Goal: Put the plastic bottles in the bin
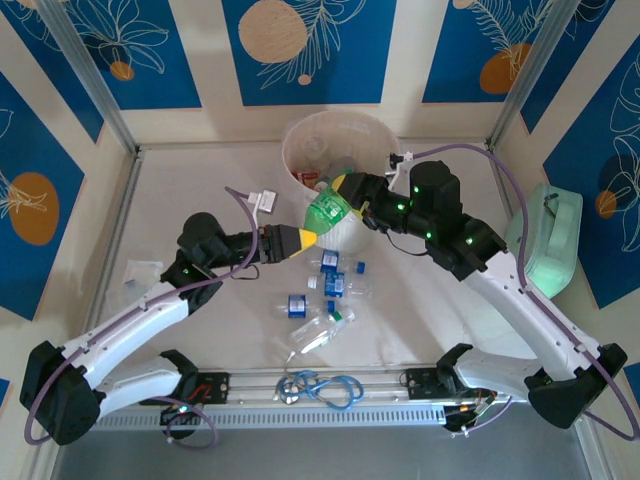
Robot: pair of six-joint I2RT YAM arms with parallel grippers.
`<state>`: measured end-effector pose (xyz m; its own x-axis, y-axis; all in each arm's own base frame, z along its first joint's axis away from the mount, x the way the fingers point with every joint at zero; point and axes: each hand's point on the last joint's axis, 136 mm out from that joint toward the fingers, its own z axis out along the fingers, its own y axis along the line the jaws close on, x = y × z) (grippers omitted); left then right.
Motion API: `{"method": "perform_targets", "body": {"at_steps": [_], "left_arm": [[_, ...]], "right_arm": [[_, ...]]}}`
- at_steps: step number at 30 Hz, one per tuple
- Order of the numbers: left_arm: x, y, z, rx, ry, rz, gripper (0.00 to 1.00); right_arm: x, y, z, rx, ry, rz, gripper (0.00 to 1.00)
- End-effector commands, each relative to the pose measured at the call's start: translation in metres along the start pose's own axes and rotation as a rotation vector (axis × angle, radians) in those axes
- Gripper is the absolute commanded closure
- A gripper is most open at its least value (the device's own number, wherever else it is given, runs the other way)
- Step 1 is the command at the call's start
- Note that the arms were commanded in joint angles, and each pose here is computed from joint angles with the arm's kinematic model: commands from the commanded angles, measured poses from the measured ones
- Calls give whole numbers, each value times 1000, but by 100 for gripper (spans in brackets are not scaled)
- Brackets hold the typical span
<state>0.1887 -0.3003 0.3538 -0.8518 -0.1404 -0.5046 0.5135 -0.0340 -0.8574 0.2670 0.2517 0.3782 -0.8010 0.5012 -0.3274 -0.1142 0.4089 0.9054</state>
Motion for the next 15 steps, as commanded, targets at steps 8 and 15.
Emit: {"method": "perform_targets", "body": {"at_steps": [8, 15], "left_arm": [[-5, -25, 2, 62, 8, 110, 65], [-6, -26, -1, 41, -2, 148, 79]], "right_arm": [[-4, 15, -11, -51, -34, -11, 51], [-3, 12, -17, -50, -41, -11, 48]]}}
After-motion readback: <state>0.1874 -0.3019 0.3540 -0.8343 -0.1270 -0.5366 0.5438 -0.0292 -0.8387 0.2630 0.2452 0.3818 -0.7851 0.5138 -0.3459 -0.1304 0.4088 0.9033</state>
